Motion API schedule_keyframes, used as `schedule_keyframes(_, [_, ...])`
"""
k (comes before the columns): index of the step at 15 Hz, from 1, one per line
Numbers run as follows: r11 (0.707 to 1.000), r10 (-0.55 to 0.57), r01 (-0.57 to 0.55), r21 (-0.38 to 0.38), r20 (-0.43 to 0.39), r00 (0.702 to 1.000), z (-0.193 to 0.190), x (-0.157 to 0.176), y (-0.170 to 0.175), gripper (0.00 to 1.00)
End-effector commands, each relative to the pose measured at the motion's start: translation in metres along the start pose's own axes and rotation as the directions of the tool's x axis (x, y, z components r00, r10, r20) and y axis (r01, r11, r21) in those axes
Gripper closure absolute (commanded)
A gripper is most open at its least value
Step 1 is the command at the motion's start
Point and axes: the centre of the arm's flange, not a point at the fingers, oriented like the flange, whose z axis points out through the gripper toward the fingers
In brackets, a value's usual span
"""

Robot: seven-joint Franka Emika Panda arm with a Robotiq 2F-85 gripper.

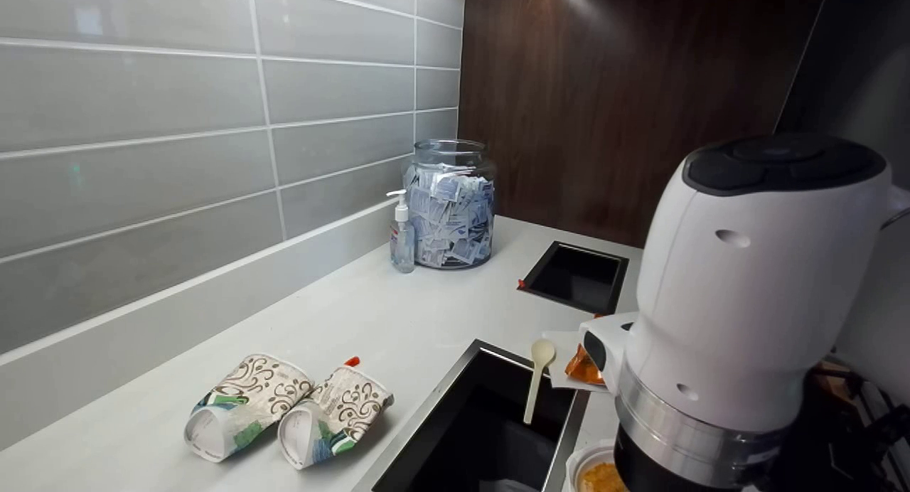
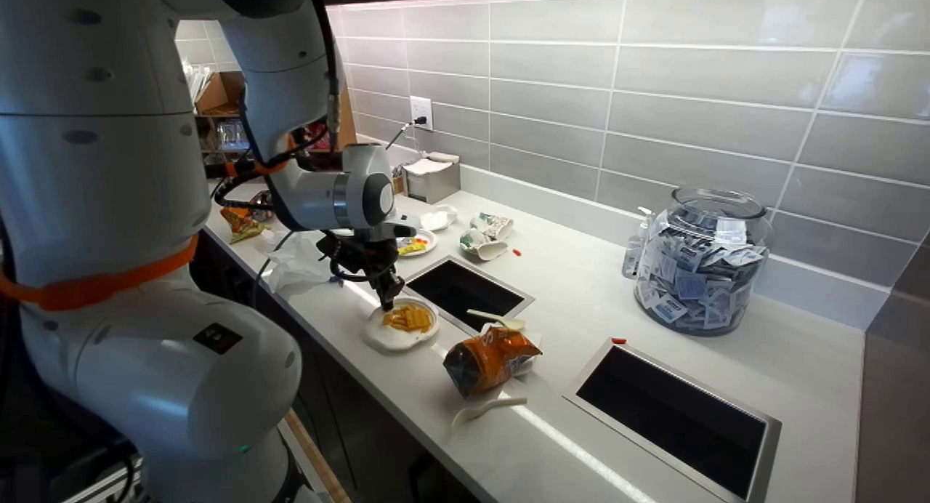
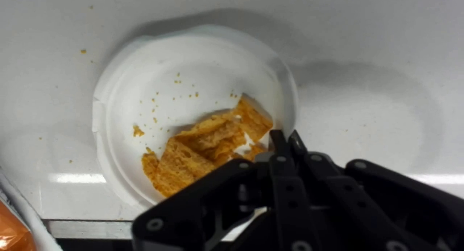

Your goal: Pour the contents from the white plate into the left bin

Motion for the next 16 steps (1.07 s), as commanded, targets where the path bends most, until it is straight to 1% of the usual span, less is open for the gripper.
schedule_keyframes(1, [0.999, -0.015, 0.014, -0.031, -0.018, 1.0, -0.007, -0.006, 0.003, 0.99])
schedule_keyframes(7, [0.997, -0.031, 0.027, -0.077, -0.049, 0.998, -0.014, -0.008, 0.002, 0.99])
schedule_keyframes(11, [0.997, -0.028, 0.023, -0.071, -0.075, 0.997, -0.021, -0.008, 0.004, 0.99])
schedule_keyframes(16, [0.996, -0.012, 0.003, -0.089, -0.102, 0.995, -0.029, -0.007, 0.006, 0.99])
